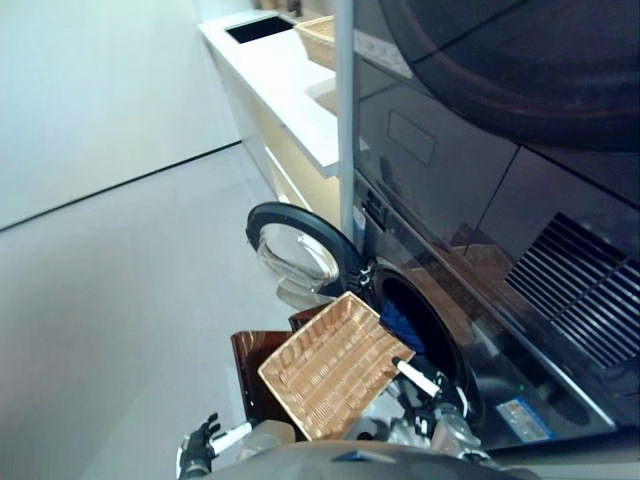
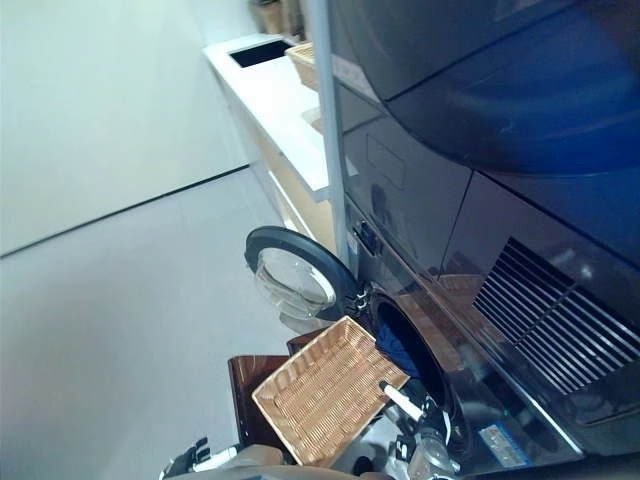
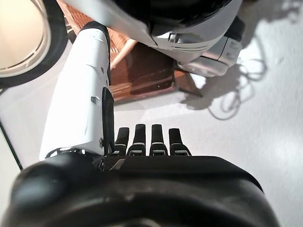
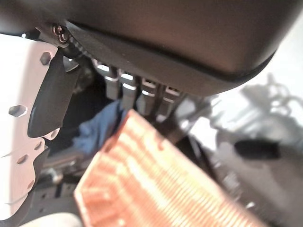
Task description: Pick up the clothes and place them into the washing machine
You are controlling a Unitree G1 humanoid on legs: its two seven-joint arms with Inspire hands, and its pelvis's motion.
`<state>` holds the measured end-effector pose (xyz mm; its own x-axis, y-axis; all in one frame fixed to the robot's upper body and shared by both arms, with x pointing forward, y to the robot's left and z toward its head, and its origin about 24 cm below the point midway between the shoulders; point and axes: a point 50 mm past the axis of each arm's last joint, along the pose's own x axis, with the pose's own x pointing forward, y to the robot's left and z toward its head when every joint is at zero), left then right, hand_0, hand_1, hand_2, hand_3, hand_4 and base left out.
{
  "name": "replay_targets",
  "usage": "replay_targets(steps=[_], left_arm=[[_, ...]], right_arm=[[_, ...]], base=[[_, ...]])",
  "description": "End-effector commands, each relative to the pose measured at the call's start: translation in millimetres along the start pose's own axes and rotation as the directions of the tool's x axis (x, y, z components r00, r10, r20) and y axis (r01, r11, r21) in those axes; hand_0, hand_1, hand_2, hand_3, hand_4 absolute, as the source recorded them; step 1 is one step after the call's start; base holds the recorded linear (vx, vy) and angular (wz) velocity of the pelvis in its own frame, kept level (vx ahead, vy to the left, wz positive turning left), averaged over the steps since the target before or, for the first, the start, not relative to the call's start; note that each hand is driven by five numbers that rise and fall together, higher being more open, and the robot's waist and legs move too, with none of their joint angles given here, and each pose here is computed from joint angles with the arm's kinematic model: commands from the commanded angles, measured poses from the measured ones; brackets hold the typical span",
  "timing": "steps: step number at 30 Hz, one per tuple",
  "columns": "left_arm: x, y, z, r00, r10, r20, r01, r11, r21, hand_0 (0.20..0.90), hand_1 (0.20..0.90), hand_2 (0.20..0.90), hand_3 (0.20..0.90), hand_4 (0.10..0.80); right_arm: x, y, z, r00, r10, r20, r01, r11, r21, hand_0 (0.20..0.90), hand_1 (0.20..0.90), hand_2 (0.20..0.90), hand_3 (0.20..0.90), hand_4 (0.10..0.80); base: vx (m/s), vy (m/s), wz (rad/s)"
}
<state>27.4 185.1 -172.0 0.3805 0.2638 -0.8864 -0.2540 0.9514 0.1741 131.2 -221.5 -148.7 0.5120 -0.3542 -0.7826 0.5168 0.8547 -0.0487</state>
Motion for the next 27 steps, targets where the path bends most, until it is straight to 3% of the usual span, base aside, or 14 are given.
replay_targets(steps=[1,4,11,14,17,21,27], left_arm=[[10,14,44,0.980,0.067,0.186,-0.055,0.996,-0.069,0.900,0.900,0.900,0.900,0.800],[11,16,55,0.970,0.076,0.233,-0.052,0.993,-0.109,0.900,0.900,0.900,0.900,0.800],[9,9,68,0.952,0.056,0.300,-0.016,0.991,-0.134,0.900,0.900,0.900,0.900,0.800],[8,1,89,0.924,0.040,0.381,0.020,0.988,-0.152,0.900,0.900,0.900,0.900,0.800],[9,-1,96,0.915,0.038,0.402,0.023,0.989,-0.146,0.900,0.900,0.900,0.900,0.800],[2,-4,131,0.845,0.052,0.532,0.054,0.982,-0.181,0.900,0.900,0.900,0.900,0.800],[-9,-3,156,0.764,0.046,0.643,0.084,0.982,-0.170,0.900,0.900,0.900,0.900,0.800]], right_arm=[[-2,64,27,0.980,0.168,0.108,-0.175,0.983,0.059,0.900,0.900,0.900,0.900,0.800],[-4,83,40,0.966,0.216,0.144,-0.228,0.971,0.074,0.900,0.900,0.900,0.900,0.800],[-11,108,51,0.959,0.227,0.170,-0.272,0.905,0.328,0.900,0.900,0.900,0.900,0.800],[-11,120,85,0.954,0.167,0.248,-0.270,0.837,0.475,0.900,0.900,0.900,0.900,0.800],[-11,123,97,0.950,0.154,0.270,-0.275,0.820,0.501,0.900,0.900,0.900,0.900,0.800],[-19,136,157,0.922,0.058,0.382,-0.307,0.711,0.632,0.900,0.900,0.900,0.900,0.800],[-24,117,221,0.883,-0.091,0.460,-0.320,0.602,0.732,0.900,0.900,0.900,0.900,0.800]], base=[[0.032,0.115,-0.94],[-0.050,0.043,-1.69],[-0.033,0.036,0.19],[-0.244,0.032,-0.07],[-0.170,0.015,0.12],[-0.178,0.026,0.20],[-0.033,0.055,0.23]])
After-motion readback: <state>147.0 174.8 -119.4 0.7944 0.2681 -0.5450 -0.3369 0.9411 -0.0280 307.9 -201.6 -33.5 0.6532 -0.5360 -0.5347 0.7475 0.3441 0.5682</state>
